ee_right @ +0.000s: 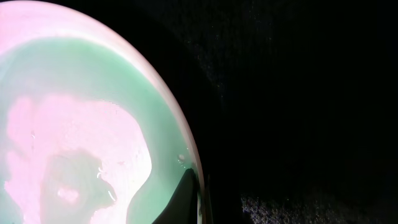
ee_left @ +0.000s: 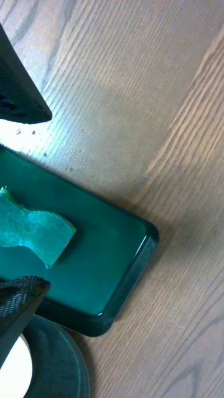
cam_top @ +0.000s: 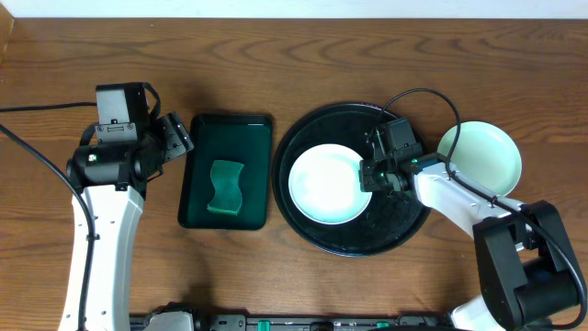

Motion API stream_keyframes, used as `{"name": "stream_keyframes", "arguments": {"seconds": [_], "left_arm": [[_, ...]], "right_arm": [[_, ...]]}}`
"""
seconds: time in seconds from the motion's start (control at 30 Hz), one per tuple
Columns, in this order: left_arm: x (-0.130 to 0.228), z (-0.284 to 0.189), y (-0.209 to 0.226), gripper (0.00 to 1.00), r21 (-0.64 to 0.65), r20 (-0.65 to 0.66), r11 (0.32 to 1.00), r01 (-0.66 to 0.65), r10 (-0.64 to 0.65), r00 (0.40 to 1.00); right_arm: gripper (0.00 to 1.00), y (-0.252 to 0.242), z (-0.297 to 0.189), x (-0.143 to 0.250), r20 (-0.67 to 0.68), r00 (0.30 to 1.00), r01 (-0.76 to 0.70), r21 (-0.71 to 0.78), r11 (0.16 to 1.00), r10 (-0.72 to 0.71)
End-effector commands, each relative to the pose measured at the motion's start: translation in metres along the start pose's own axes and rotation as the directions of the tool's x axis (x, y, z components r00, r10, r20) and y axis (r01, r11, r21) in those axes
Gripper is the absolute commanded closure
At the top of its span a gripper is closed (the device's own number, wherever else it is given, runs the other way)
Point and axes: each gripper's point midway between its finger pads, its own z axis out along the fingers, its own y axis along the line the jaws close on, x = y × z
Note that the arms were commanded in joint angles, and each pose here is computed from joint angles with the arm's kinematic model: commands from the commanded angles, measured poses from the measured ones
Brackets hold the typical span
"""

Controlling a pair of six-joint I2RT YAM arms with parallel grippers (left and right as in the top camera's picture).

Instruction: Clean dirty plates on tray and stack at the side

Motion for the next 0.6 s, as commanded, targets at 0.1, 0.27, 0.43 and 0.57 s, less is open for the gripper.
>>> {"name": "stream_keyframes", "arguments": {"seconds": [0.1, 0.27, 0.43, 0.57], "left_arm": [[-0.005, -0.003, 0.002, 0.21, -0.009, 0.016, 1.000, 0.001, -0.001, 1.000], [-0.005, -0.003, 0.002, 0.21, -0.009, 0.016, 1.000, 0.001, -0.001, 1.000], [-0.011, -0.004, 0.000, 0.21, -0.004, 0.042, 1.000, -0.002, 0.002, 0.999], [-0.023, -0.008, 0.015, 0.21, -0.078, 0.099, 0.997, 0.017, -0.009, 0.995]], "right_arm": [[0.99, 0.004, 0.007, 0.010, -0.032, 0.999, -0.005, -0.013, 1.000, 0.005], [0.99, 0.004, 0.007, 0.010, -0.033, 0.999, -0.005, -0.013, 1.000, 0.005], [0.99, 0.004, 0.007, 0.010, -0.032, 0.999, -0.005, -0.013, 1.000, 0.005], [0.99, 0.004, 0.007, 0.010, -0.032, 0.999, -0.005, -0.013, 1.000, 0.005]]}}
